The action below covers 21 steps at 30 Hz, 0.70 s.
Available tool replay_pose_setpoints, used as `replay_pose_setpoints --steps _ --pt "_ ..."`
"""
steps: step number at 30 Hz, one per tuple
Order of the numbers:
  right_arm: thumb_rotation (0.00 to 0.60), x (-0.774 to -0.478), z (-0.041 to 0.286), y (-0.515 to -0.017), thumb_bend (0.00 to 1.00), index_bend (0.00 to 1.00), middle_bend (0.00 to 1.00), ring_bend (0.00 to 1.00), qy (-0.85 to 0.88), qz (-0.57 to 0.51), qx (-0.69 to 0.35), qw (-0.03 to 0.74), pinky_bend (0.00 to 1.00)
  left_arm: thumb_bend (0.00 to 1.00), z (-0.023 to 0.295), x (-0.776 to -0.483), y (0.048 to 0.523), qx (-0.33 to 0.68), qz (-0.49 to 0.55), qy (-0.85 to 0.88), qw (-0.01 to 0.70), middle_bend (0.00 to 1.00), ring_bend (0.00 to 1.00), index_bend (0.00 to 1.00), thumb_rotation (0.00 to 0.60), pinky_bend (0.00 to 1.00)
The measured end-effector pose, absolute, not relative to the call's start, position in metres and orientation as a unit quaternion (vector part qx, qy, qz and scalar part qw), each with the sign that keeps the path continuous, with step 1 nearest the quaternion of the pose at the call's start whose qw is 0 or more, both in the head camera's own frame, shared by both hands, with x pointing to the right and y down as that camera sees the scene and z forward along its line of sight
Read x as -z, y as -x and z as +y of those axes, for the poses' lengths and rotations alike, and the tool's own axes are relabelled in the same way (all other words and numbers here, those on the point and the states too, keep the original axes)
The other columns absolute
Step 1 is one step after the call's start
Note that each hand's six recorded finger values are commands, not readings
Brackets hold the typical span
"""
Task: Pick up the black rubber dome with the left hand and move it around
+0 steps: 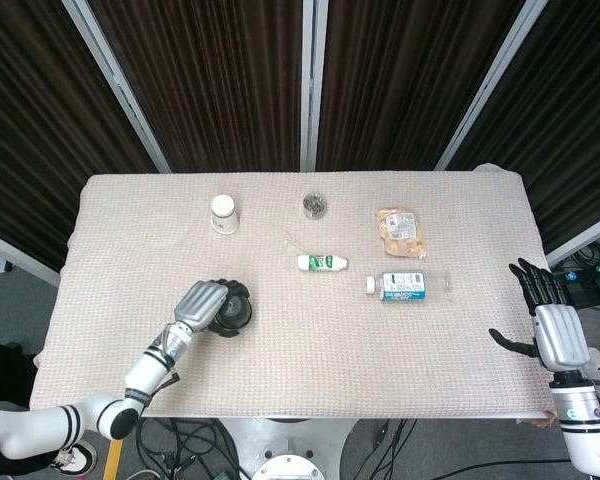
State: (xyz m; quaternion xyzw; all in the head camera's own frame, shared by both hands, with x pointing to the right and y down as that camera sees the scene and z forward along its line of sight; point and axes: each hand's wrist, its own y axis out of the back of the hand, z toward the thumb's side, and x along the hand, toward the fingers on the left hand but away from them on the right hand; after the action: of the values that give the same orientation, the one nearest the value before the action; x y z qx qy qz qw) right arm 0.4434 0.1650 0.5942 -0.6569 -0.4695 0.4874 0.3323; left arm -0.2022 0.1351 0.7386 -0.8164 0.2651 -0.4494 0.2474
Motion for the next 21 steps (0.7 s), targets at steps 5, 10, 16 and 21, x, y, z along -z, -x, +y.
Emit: replay_pose_setpoints --steps 5,10,16,21 --pt "0.6 -0.595 0.165 -0.446 0.05 0.0 0.0 0.0 0.656 -0.47 -0.491 0.33 0.0 0.15 0.136 -0.751 0.197 0.444 0.277 0.817 0.243 0.36 0.28 0.32 0.6 0.34" --pt "0.6 -0.598 0.165 -0.445 0.05 0.0 0.0 0.0 0.657 -0.468 -0.491 0.328 0.0 0.09 0.134 -0.754 0.194 0.435 0.275 0.819 0.254 0.18 0.12 0.18 0.6 0.2" --pt "0.6 -0.599 0.166 -0.444 0.05 0.0 0.0 0.0 0.658 -0.465 -0.491 0.33 0.0 0.06 0.134 -0.753 0.196 0.424 0.268 0.823 0.269 0.12 0.09 0.14 0.6 0.17" --pt "0.6 -0.598 0.168 -0.444 0.05 0.0 0.0 0.0 0.658 -0.464 -0.492 0.332 0.0 0.06 0.134 -0.754 0.2 0.43 0.264 0.821 0.267 0.14 0.09 0.14 0.6 0.18"
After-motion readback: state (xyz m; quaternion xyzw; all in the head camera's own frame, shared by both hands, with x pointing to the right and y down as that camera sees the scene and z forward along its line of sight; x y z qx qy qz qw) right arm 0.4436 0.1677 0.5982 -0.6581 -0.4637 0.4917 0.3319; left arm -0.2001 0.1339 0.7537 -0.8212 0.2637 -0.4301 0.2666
